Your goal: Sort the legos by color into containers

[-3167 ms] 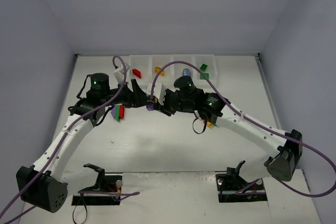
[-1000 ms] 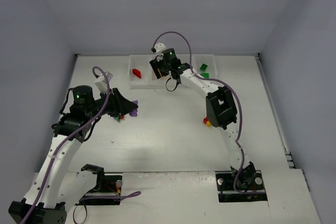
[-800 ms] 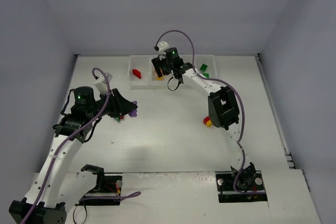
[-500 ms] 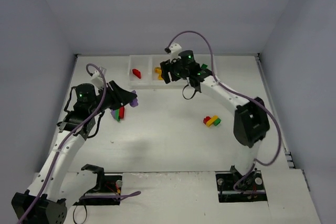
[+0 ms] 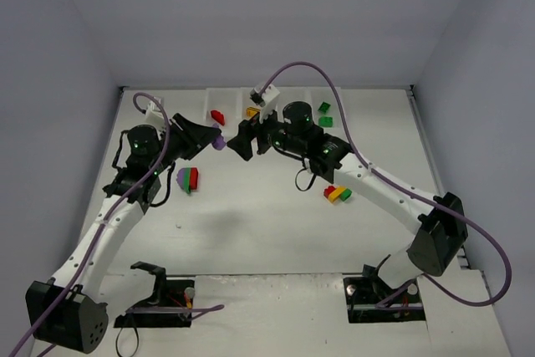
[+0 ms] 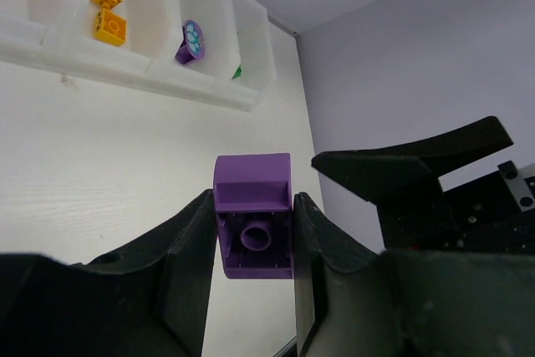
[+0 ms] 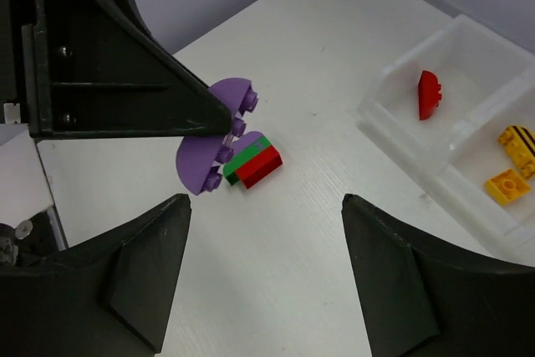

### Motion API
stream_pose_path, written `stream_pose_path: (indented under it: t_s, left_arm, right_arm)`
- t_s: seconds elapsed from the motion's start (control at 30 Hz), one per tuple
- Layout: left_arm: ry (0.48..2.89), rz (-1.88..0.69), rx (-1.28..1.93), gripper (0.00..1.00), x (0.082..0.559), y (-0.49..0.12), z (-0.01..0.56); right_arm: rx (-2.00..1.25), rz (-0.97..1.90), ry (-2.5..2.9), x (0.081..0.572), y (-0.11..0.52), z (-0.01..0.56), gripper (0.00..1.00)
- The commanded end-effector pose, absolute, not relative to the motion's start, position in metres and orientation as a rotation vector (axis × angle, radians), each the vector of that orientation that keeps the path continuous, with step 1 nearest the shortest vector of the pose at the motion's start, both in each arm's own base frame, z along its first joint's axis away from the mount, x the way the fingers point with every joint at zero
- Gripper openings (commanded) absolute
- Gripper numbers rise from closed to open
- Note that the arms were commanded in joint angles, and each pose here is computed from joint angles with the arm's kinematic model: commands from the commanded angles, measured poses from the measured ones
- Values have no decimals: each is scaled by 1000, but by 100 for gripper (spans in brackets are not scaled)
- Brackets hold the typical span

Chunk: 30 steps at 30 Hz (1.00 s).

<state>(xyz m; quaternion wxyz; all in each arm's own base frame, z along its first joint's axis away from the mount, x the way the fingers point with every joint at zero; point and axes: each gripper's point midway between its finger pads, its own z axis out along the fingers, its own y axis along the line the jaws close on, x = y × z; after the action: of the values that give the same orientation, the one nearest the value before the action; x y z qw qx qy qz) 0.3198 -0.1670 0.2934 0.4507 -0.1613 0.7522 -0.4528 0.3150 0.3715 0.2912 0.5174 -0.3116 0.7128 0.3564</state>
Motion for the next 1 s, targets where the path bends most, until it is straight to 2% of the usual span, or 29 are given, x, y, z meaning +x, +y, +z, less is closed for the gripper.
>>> stream_pose_path:
  t_s: [0.0,0.67,0.97]
  left_arm:
    - [1674,-1188,-343,0,326,-174,351]
    - [1664,-1162,-332,0,331,-183,354]
    - [1647,-1170,-317,0,330,-186,360]
  right_arm:
    - [-697,948,1579,311,381,334,70]
    - [-744,1032,1532,305,413,345,63]
    - [-743,1024,1549,309,420,335,56]
